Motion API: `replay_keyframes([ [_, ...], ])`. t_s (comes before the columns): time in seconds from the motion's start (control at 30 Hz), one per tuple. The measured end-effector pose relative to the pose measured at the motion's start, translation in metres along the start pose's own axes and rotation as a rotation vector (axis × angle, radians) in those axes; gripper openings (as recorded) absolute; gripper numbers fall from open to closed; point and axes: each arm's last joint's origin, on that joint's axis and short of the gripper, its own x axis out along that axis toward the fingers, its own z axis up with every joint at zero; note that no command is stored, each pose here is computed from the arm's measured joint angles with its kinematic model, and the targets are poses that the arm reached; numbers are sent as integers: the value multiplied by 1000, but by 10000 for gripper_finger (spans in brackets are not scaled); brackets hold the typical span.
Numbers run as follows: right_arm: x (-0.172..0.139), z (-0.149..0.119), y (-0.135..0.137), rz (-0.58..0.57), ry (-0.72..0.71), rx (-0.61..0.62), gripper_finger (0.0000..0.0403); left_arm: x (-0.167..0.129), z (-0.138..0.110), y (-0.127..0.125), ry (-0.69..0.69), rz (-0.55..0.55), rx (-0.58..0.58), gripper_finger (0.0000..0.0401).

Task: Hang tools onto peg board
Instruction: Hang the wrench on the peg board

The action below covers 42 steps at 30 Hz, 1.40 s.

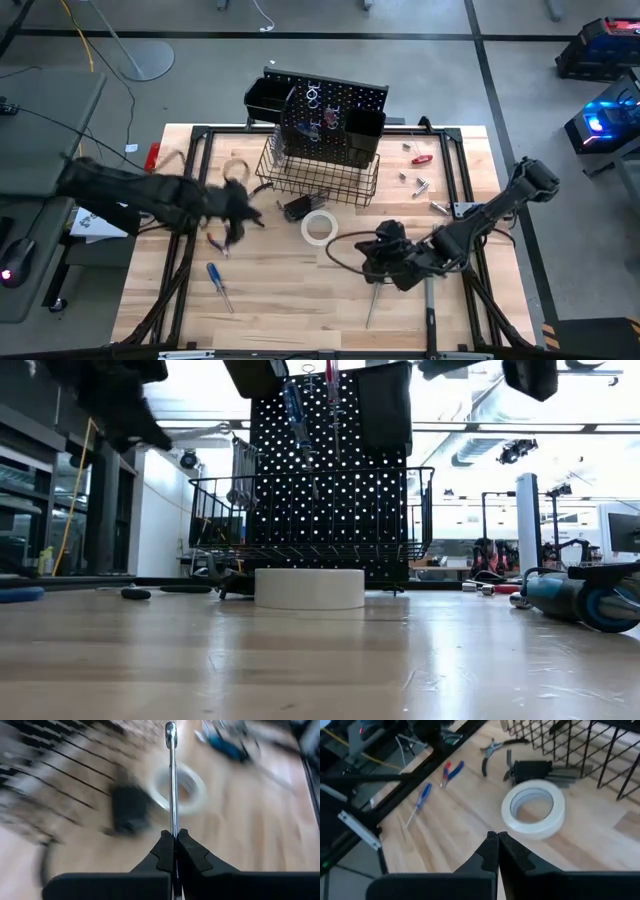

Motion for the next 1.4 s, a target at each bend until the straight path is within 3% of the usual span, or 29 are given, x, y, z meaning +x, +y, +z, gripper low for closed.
replay_keyframes([
  [0.13, 7, 8, -2, -5, -4, 4, 0, -15, 18, 29, -102, 66, -41, 0],
  [0.43, 14, 16, -5, -6, 12, 11, 0, -24, 47, 70, -124, 52, -41, 0],
  [0.83, 14, 16, -5, -4, 12, 13, 0, -39, 43, 80, -5, 43, -24, 0],
  [1.1, 15, 17, -6, -7, 10, 13, 0, -40, 50, 87, -73, 76, -10, 0],
  [1.4, 15, 16, -6, -6, 13, 13, 0, -29, 51, 91, -27, 44, 3, 0],
])
